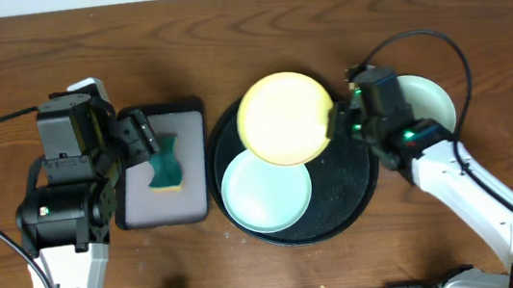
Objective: Clean dirty plates on tray and stack at the side
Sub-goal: 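Lift the yellow plate off the tray with the right gripper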
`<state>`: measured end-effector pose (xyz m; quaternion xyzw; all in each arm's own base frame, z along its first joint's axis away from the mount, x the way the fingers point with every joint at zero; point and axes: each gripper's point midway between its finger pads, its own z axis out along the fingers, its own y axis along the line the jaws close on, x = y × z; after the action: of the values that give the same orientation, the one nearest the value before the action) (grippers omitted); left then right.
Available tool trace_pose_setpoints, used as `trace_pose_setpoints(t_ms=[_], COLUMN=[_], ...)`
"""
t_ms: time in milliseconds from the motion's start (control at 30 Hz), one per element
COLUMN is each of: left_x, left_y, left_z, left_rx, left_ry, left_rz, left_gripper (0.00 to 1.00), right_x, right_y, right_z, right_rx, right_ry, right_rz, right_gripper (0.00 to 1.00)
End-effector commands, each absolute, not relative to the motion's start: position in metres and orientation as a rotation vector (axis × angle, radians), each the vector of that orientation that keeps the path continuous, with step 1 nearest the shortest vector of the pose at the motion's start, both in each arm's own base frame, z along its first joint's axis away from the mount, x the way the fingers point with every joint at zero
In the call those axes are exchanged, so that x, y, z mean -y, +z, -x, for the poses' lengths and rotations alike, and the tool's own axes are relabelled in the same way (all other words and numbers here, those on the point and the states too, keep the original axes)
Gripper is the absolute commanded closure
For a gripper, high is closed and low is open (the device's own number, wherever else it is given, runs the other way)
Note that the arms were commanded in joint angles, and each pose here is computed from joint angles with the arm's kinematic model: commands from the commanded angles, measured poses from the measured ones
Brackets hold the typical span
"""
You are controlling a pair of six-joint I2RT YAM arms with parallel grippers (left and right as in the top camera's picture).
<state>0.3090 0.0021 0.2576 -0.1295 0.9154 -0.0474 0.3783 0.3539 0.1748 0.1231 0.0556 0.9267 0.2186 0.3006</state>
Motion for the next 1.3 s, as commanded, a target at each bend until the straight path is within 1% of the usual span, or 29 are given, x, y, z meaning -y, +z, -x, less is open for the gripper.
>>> trace_pose_setpoints(t_ms=[0, 267, 500, 667, 867, 967, 1133, 1267], left_x=[-0.006, -0.006, -0.006, -0.006, -0.006, -0.006, -0.006, -0.006], left_y=[0.266, 0.266, 0.266, 0.266, 0.266, 0.266, 0.266, 0.266], left_z=[-0.311, -0.311, -0.311, -0.311, -0.311, -0.311, -0.311, -0.311], left_rx=[-2.319, -2.319, -2.319, -2.319, -2.319, -2.319, -2.319, -2.319], left_ry=[-0.099, -0.099, -0.099, -0.099, -0.099, -0.099, -0.099, -0.099], left_rz=[0.338, 0.338, 0.338, 0.338, 0.338, 0.338, 0.338, 0.338], left_gripper=[0.21, 0.20, 0.20, 0.20, 0.20, 0.20, 0.20, 0.20], right_x=[-0.201, -0.280, -0.329, -0.362, -0.375, -0.379, -0.396, -0.399], right_y=[0.151, 0.164, 0.176, 0.177, 0.189, 0.205, 0.233, 0.251], right_z=[-0.366, -0.382, -0.394, -0.393, -0.389, -0.388, -0.380, -0.372], right_rx=[-2.372, -2.350, -2.258, -2.143, -2.010, -1.923, -1.762, -1.670], right_ry=[0.558, 0.569, 0.454, 0.356, 0.203, 0.122, -0.012, -0.128], right_rz=[-0.156, -0.012, 0.095, 0.209, 0.312, 0.360, 0.521, 0.566], right_gripper=[0.99, 0.99, 0.99, 0.99, 0.99, 0.99, 0.99, 0.99])
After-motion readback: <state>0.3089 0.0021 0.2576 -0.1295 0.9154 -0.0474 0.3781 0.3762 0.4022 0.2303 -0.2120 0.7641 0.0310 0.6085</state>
